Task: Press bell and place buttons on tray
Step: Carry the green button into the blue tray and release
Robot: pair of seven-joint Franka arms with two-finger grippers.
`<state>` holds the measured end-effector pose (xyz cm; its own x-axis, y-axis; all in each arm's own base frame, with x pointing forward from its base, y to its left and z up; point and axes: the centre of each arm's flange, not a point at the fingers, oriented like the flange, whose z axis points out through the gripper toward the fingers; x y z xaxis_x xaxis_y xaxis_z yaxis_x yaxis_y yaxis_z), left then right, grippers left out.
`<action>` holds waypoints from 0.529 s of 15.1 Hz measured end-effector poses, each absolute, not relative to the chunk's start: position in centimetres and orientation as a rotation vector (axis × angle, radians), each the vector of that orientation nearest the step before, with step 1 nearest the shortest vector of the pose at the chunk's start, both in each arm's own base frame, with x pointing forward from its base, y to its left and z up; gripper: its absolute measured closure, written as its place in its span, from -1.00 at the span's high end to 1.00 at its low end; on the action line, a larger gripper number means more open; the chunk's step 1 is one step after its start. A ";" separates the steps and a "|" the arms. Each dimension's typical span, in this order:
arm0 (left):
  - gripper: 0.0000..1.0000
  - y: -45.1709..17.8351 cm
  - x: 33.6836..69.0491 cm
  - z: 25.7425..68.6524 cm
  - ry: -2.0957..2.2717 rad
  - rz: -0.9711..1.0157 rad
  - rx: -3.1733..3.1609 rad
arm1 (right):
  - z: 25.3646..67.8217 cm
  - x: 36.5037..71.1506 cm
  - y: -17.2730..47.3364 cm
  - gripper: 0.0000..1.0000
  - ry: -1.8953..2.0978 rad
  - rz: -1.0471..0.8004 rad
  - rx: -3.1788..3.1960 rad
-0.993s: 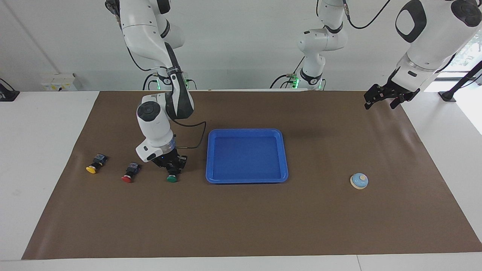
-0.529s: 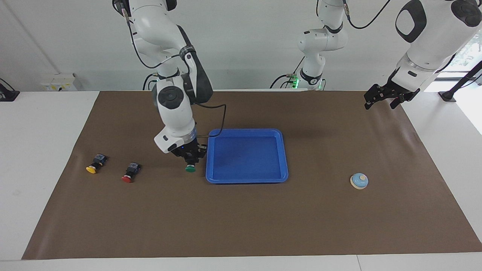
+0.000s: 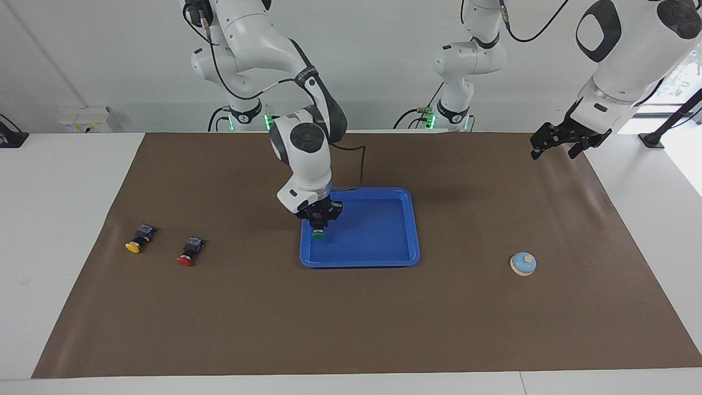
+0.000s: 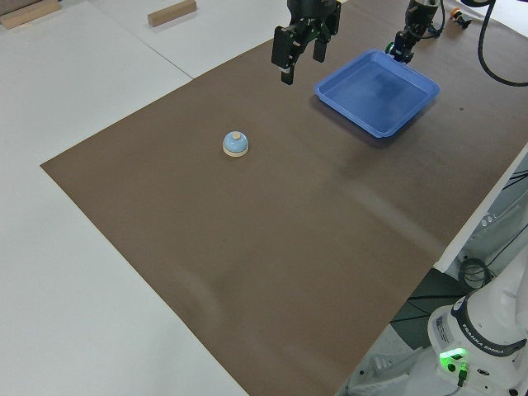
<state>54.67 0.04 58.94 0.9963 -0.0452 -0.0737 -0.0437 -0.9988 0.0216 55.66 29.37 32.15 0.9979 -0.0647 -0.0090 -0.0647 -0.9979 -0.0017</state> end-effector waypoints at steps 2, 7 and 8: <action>1.00 0.0 54.7 58.9 -0.069 -0.116 3.119 | 31.0 55.2 29.4 -0.19 0.095 0.013 -3.138; 1.00 0.0 54.7 58.9 -0.069 -0.116 3.119 | 29.5 54.2 29.6 -0.19 0.088 -0.017 -3.128; 1.00 0.0 54.7 58.9 -0.069 -0.116 3.119 | 29.5 54.2 29.7 -0.19 0.110 -0.017 -3.127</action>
<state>54.67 0.04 58.94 0.9963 -0.0452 -0.0737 -0.0437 -0.9988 0.0216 54.17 29.69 29.53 0.9974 -0.0707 0.0107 -0.0705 -0.9974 -0.0134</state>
